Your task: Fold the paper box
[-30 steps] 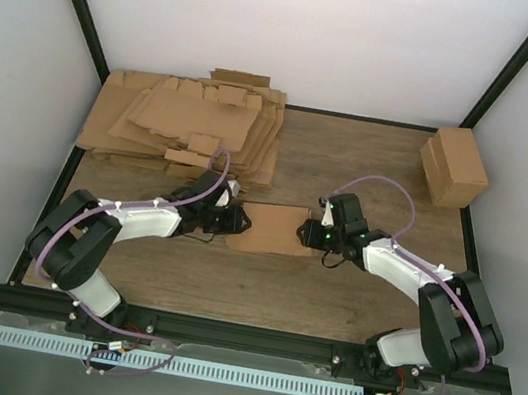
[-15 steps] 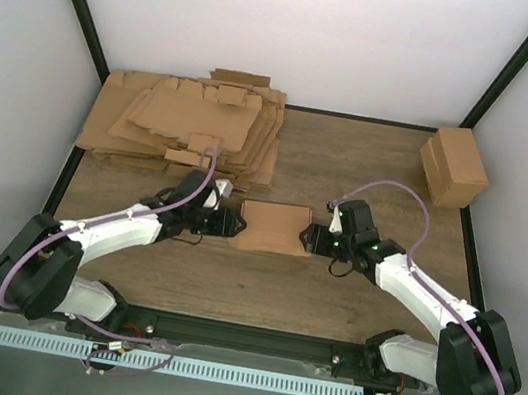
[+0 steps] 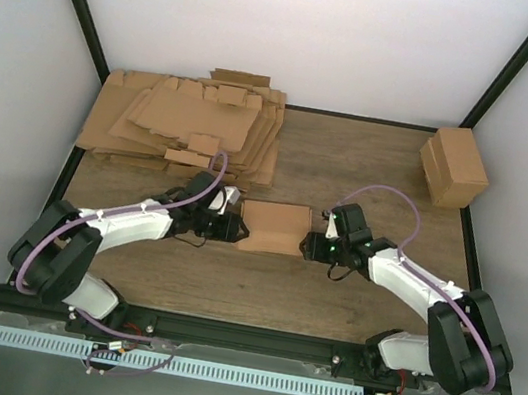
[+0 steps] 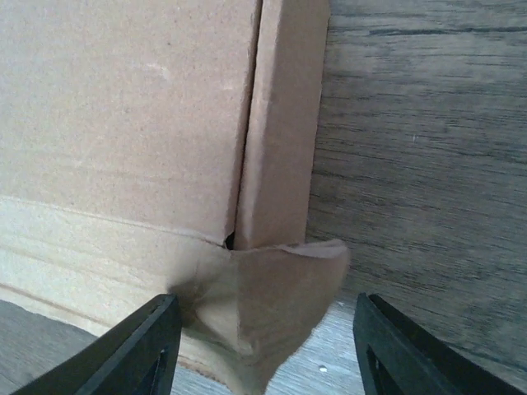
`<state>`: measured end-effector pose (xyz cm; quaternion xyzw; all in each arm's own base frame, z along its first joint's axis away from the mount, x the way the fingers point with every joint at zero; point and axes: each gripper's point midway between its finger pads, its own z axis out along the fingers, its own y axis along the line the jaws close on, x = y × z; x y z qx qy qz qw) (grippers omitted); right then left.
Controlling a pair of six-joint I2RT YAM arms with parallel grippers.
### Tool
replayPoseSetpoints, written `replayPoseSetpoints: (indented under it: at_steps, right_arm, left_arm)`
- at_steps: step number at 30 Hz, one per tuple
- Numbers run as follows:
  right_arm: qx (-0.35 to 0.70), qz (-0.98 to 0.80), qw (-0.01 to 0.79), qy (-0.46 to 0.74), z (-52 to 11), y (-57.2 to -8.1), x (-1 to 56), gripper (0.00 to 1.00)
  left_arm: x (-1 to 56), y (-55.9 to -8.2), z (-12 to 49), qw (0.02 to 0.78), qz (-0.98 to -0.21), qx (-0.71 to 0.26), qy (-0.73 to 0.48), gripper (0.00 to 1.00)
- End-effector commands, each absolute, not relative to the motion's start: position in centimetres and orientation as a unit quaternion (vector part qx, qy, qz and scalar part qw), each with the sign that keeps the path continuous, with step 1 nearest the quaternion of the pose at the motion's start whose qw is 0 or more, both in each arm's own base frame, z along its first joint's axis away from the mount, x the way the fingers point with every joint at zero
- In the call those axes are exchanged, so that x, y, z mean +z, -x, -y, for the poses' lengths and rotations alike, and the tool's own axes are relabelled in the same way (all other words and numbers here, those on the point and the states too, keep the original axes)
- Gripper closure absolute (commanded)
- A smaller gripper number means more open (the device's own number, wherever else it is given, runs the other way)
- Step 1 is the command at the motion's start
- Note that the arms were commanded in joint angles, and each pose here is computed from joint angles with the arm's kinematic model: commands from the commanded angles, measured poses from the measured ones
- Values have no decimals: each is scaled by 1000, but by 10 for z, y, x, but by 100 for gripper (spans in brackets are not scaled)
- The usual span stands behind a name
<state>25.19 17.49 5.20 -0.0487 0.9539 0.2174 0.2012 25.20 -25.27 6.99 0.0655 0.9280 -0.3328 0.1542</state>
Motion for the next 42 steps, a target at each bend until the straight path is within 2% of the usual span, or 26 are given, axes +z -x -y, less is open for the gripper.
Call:
replayPoseSetpoints:
  at_steps: [1,3,5,7,9,15,19,26,32,38,42]
  right_arm:
    - [235,-942,230,68,-188,-271,69,42]
    - [239,-941,228,70,-189,-270,70,41]
    - [236,-940,236,74,-188,-272,75,36]
    - [231,-936,252,80,-187,-276,83,29]
    - [227,-932,270,83,-186,-282,93,25]
    - [244,-911,308,127,-204,-316,128,28]
    - [319,-883,269,216,-238,-335,133,28]
    - [351,-872,237,247,-263,-380,116,28]
    - [408,-857,164,267,-280,-368,85,34]
    - [444,-841,138,278,-280,-339,83,42]
    - [432,-849,135,272,-276,-338,77,55]
  left_arm:
    - [71,-253,265,145,-920,-353,-86,49]
    - [70,-252,265,142,-920,-356,-86,50]
    - [73,-255,262,153,-922,-344,-86,49]
    - [77,-260,254,172,-928,-321,-84,42]
    - [83,-264,247,191,-929,-308,-82,41]
    - [101,-274,242,210,-918,-331,-62,47]
    - [105,-281,238,213,-912,-347,-51,50]
    - [114,-288,228,221,-908,-354,-43,50]
    - [110,-286,226,216,-910,-352,-44,50]
    - [110,-287,225,216,-910,-350,-47,51]
    - [109,-289,226,217,-911,-348,-48,52]
